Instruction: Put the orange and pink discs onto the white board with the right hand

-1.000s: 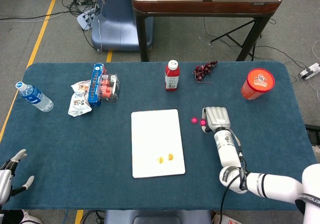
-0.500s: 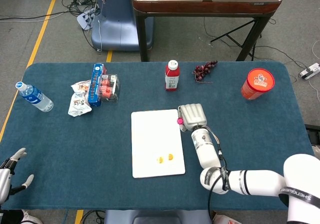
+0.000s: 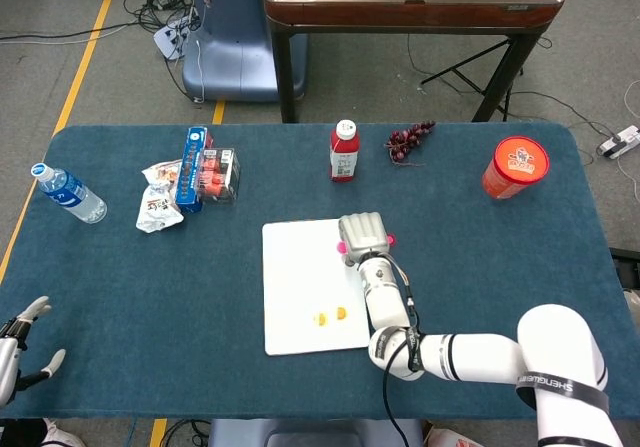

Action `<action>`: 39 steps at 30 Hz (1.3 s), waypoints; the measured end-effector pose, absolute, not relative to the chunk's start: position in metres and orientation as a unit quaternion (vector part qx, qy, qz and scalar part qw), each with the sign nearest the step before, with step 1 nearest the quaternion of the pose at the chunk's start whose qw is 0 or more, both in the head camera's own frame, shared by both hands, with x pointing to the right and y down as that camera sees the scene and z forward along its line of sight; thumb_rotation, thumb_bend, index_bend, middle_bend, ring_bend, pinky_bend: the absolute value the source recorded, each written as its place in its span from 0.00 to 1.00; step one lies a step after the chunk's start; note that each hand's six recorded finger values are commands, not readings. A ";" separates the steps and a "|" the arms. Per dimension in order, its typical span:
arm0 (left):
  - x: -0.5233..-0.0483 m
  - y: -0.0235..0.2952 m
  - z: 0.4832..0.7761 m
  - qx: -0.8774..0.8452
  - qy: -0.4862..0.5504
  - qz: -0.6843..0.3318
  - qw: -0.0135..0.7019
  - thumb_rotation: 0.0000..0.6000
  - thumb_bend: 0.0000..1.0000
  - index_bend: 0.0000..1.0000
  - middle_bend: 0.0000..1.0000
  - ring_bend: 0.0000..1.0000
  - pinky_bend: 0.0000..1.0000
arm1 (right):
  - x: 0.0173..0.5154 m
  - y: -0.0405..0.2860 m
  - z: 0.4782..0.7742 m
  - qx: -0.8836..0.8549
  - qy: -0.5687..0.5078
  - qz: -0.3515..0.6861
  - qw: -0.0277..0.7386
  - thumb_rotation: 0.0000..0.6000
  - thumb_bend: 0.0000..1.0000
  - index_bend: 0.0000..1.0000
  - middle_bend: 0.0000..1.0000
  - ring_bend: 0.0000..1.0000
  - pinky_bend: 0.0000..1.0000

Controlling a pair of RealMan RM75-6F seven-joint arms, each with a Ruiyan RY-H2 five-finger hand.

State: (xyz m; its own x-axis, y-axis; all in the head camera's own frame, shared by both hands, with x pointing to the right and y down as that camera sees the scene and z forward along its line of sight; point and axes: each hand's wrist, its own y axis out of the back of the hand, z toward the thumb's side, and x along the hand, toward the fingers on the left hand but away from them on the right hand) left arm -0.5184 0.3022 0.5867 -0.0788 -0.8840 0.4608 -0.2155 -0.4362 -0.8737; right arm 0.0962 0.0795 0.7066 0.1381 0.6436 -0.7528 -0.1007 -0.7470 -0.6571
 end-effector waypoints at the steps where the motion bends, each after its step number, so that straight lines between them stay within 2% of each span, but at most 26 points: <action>1: -0.519 0.302 0.587 -0.615 0.448 -0.582 0.286 1.00 0.29 0.14 0.24 0.26 0.51 | 0.094 0.080 0.710 -0.693 -0.195 0.628 0.295 1.00 0.26 0.53 1.00 1.00 1.00; 4: -0.519 0.302 0.586 -0.615 0.451 -0.581 0.285 1.00 0.29 0.14 0.24 0.26 0.51 | 0.090 0.080 0.720 -0.692 -0.192 0.632 0.291 1.00 0.25 0.53 1.00 1.00 1.00; 8: -0.520 0.304 0.586 -0.614 0.450 -0.583 0.284 1.00 0.29 0.14 0.24 0.26 0.51 | 0.082 0.082 0.729 -0.695 -0.188 0.633 0.286 1.00 0.17 0.50 1.00 1.00 1.00; 13: -0.522 0.306 0.589 -0.614 0.451 -0.585 0.278 1.00 0.29 0.14 0.24 0.26 0.51 | 0.067 0.088 0.737 -0.704 -0.186 0.624 0.284 1.00 0.01 0.30 1.00 1.00 1.00; 17: -0.522 0.308 0.590 -0.614 0.451 -0.585 0.277 1.00 0.29 0.14 0.24 0.26 0.51 | 0.066 0.085 0.732 -0.707 -0.193 0.618 0.285 1.00 0.00 0.21 1.00 1.00 1.00; 23: -0.522 0.309 0.593 -0.614 0.448 -0.588 0.278 1.00 0.29 0.14 0.24 0.26 0.51 | 0.080 0.075 0.722 -0.699 -0.212 0.617 0.293 1.00 0.00 0.22 1.00 1.00 1.00; 29: -0.521 0.311 0.595 -0.616 0.439 -0.592 0.279 1.00 0.29 0.14 0.24 0.26 0.51 | 0.118 0.064 0.716 -0.676 -0.227 0.637 0.293 1.00 0.12 0.33 1.00 1.00 1.00; 39: -0.519 0.310 0.595 -0.618 0.434 -0.593 0.280 1.00 0.29 0.14 0.24 0.26 0.51 | 0.169 0.064 0.730 -0.652 -0.228 0.671 0.270 1.00 0.22 0.38 1.00 1.00 1.00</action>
